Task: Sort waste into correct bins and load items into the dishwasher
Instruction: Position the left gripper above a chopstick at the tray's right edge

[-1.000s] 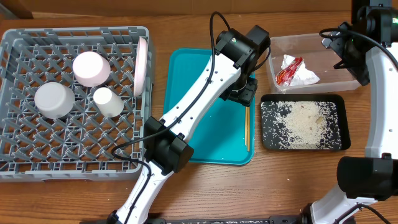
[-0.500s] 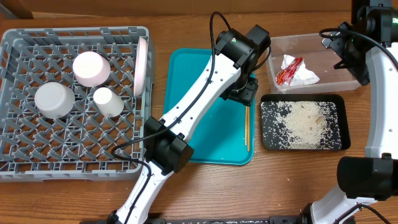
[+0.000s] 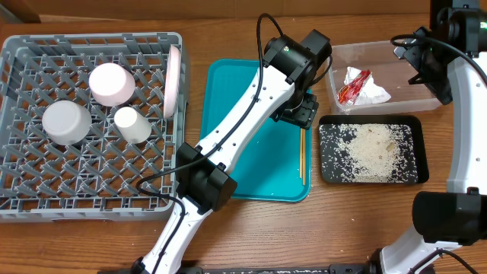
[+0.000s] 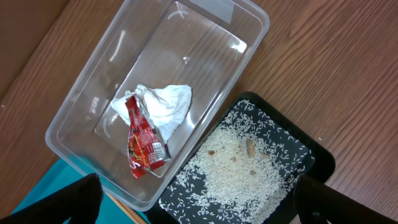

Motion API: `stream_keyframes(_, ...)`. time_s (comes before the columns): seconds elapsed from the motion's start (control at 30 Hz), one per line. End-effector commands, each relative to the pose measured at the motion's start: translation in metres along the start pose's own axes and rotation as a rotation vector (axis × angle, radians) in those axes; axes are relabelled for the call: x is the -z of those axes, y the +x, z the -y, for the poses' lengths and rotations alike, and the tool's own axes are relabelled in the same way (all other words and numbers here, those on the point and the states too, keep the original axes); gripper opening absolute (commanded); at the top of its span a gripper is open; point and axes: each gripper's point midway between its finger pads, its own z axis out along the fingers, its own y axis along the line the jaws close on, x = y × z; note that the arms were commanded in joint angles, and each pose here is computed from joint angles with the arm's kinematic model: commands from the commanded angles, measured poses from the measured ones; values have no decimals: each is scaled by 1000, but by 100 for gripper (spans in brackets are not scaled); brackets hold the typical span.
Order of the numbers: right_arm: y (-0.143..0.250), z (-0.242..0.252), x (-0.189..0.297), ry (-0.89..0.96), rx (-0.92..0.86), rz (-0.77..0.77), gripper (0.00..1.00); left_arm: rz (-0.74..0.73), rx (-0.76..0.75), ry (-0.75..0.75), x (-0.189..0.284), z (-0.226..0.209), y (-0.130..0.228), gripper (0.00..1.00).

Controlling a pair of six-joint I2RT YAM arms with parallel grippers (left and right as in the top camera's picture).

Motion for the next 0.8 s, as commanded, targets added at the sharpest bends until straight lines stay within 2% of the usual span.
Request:
stream_keyframes(0.0,-2,0,3,-2,3,17,100,1,5,-10,-3,0,-1,75)
stream_keyframes(0.77,-2,0,3,-2,3,17,100,-3,6,-11,-3,0,0,78)
